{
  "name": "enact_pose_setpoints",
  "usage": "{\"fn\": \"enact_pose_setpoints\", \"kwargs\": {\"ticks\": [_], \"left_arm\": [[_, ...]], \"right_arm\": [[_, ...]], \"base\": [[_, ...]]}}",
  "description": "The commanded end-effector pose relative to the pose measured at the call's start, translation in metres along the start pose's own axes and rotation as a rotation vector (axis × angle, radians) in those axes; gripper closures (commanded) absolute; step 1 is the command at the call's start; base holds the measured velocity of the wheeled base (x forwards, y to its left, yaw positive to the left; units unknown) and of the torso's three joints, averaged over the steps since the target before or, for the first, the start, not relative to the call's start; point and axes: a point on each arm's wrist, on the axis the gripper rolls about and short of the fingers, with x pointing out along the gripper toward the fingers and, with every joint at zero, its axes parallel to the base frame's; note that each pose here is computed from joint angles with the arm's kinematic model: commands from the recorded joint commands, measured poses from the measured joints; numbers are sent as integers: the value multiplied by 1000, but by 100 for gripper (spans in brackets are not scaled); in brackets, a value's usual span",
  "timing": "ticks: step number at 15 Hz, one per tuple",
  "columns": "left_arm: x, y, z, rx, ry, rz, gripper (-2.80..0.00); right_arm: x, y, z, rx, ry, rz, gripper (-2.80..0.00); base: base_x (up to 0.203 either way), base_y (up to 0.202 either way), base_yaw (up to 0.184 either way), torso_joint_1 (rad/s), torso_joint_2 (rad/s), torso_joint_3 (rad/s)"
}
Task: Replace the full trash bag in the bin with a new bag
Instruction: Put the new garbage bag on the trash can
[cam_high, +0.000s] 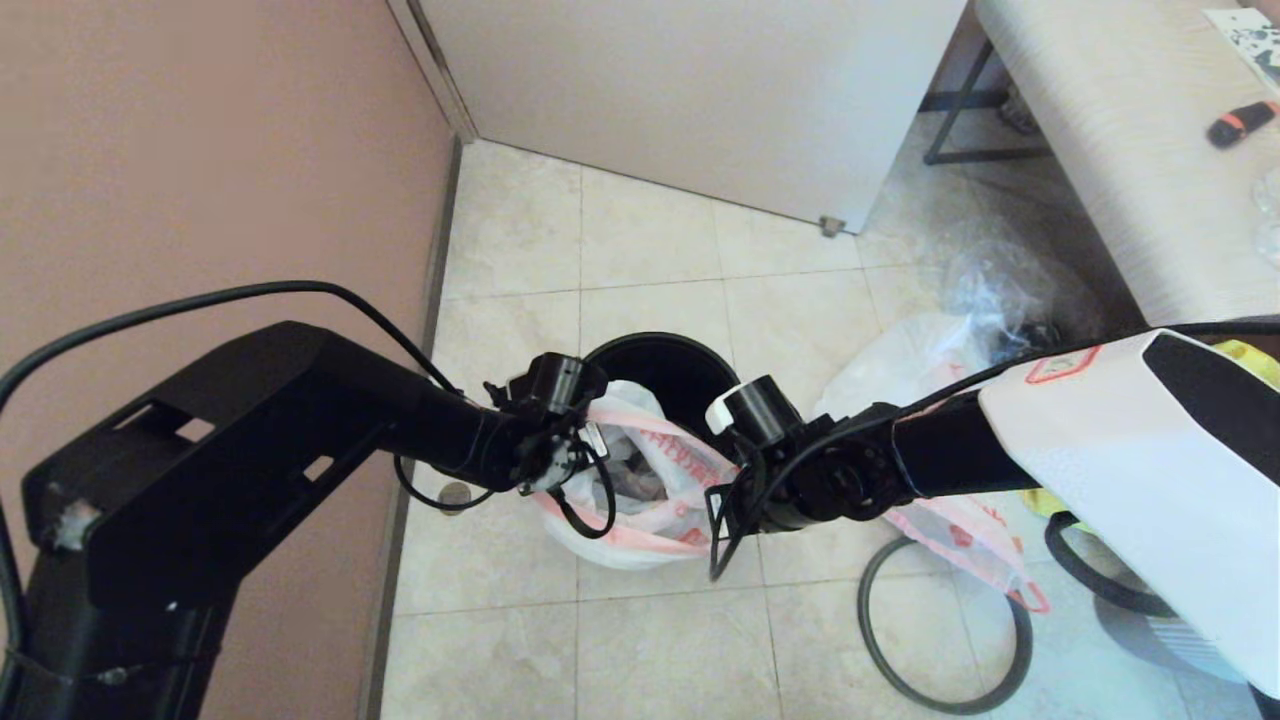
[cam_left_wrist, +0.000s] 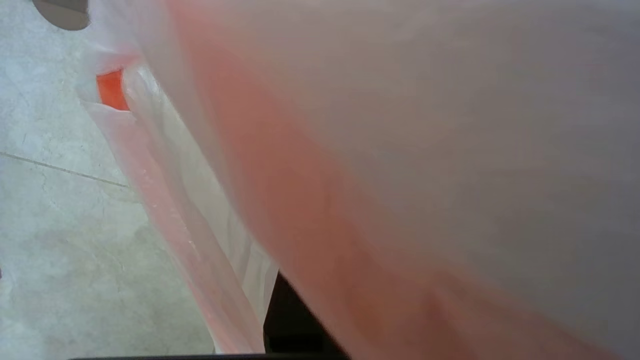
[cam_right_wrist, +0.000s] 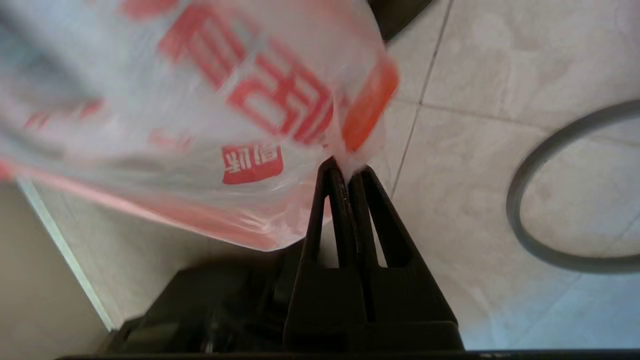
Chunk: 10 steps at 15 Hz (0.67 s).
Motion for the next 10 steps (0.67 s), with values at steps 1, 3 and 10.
{"fn": "enact_pose_setpoints", "kwargs": {"ticks": [1, 3, 10], "left_arm": [[2, 0, -2, -2, 1, 3, 0], [1, 0, 0, -4, -2, 2, 0], [-6, -1, 4, -8, -6, -15, 0]], "right_arm": [[15, -4, -1, 10, 11, -16, 0], [23, -10, 7, 31, -19, -18, 0], [37, -32, 30, 99, -142, -92, 0]], "base": [[0, 0, 0, 0, 0, 0], [0, 0, 0, 0, 0, 0], [0, 0, 0, 0, 0, 0]]}}
